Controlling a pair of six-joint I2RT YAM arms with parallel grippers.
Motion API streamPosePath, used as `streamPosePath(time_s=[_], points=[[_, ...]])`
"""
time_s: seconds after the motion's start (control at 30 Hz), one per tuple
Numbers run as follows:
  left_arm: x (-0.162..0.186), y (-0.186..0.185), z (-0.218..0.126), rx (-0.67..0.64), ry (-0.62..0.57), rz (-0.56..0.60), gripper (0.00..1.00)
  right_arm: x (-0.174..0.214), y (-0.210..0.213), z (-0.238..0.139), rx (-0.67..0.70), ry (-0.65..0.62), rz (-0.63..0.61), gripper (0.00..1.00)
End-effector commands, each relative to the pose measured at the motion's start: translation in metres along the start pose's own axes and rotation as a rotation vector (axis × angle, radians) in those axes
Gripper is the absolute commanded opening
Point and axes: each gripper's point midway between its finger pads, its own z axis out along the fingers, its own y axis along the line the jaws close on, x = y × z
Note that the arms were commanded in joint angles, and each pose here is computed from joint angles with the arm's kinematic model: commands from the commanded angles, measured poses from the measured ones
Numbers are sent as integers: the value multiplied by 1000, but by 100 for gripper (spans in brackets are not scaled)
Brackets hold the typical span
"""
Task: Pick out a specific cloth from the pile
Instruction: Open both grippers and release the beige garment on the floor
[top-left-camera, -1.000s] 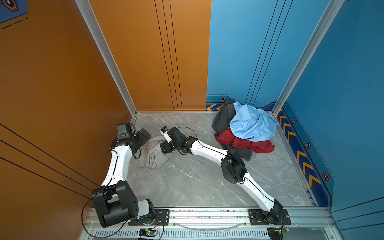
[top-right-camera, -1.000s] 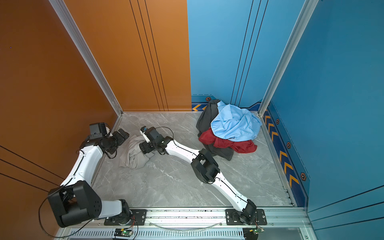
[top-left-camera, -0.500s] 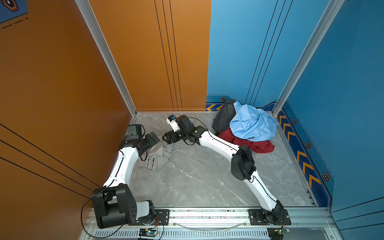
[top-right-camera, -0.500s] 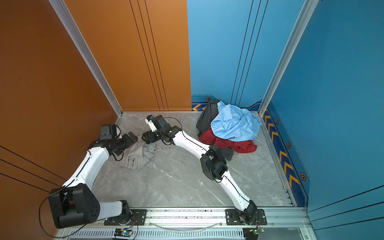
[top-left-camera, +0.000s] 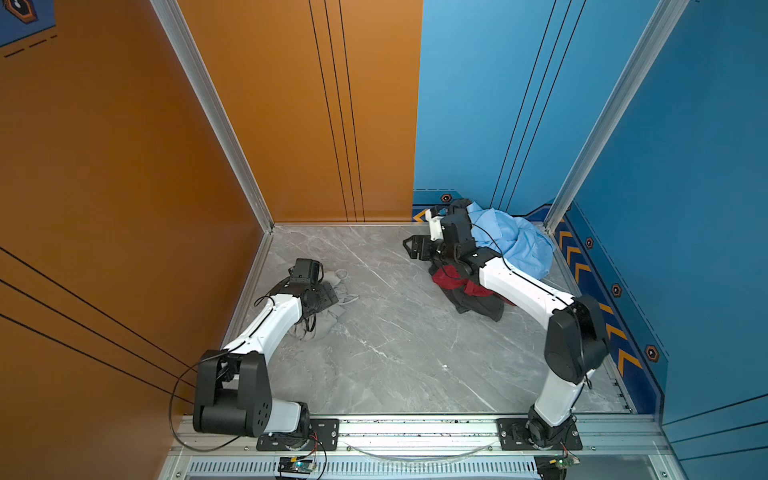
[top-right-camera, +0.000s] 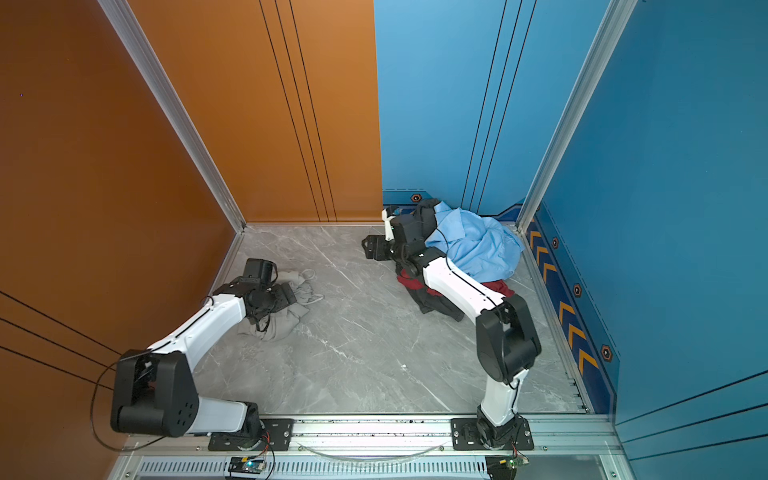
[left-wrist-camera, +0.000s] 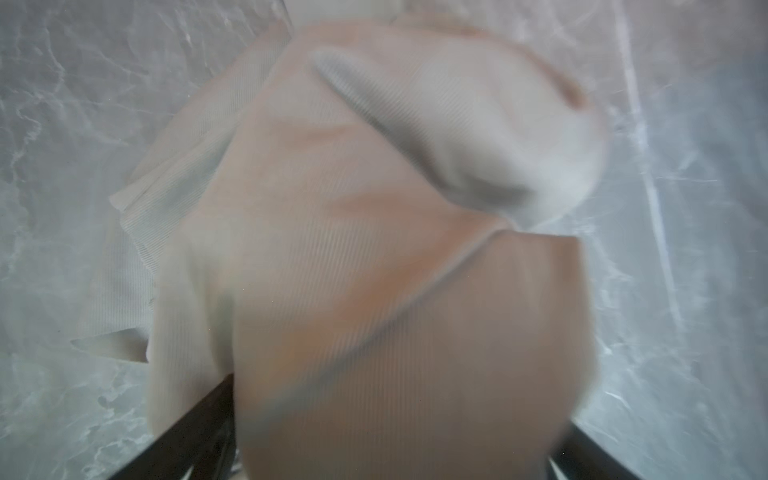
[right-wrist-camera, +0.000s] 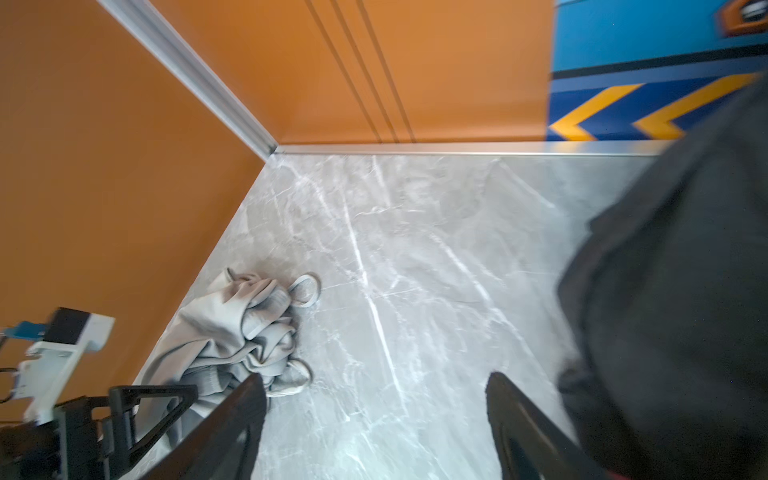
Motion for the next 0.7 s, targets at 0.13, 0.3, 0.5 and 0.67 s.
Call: streamPosePath(time_s=[0.13,0.3,0.5,0.67], points=[[-51,-1,44,-146,-41,26,96,-43,-18,-80,38,-249,23,84],[-86,-20,73,-101,-14,74,97,-31,-44,-104,117,-261,-5,85],[-111,-34,80,-92,-41,132,98,-17,-82,-128,247,-251,-48,90],[-129,-37,65,-68,-81,155,98,-16,-113,-151,329,-299,-38,95]])
